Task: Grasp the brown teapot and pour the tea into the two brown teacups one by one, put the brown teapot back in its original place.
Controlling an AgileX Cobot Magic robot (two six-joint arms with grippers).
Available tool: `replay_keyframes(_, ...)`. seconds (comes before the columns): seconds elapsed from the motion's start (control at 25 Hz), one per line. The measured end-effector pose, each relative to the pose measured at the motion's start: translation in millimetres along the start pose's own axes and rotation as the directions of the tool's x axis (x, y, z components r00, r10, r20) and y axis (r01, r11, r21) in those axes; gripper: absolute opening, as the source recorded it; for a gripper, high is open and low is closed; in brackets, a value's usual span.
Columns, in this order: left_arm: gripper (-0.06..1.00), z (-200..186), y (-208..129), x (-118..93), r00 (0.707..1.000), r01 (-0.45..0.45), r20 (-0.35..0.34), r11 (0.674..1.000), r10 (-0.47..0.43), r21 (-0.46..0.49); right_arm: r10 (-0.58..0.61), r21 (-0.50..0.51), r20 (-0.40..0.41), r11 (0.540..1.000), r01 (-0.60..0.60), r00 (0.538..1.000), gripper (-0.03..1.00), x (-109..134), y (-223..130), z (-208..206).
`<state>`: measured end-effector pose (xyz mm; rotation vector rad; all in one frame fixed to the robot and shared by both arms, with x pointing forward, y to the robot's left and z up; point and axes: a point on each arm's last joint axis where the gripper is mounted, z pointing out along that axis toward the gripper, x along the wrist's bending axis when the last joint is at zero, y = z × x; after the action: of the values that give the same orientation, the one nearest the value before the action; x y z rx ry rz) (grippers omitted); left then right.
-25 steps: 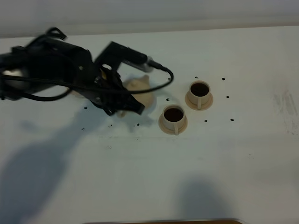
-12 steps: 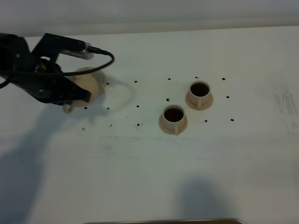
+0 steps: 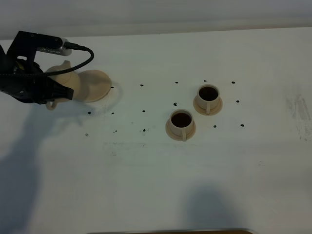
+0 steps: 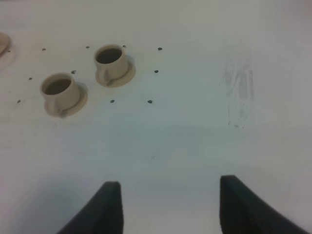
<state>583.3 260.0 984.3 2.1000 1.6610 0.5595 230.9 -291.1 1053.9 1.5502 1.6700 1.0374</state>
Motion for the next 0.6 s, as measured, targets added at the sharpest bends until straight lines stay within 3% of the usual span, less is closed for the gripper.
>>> replay_keyframes(0.28, 0.16, 30.7, -5.5, -1.6, 1.0, -0.013, 0.013, 1.0, 0.012, 0.019, 0.0, 0.0, 0.0, 1.0, 0.0, 1.0, 0.43, 0.0, 0.0, 0.0)
replay_keyframes(0.6, 0.16, 37.5, 7.3, -0.2, 1.0, -0.011, 0.007, 0.999, 0.011, -0.036, 0.0, 0.0, 0.0, 1.0, 0.0, 1.0, 0.43, 0.0, 0.0, 0.0)
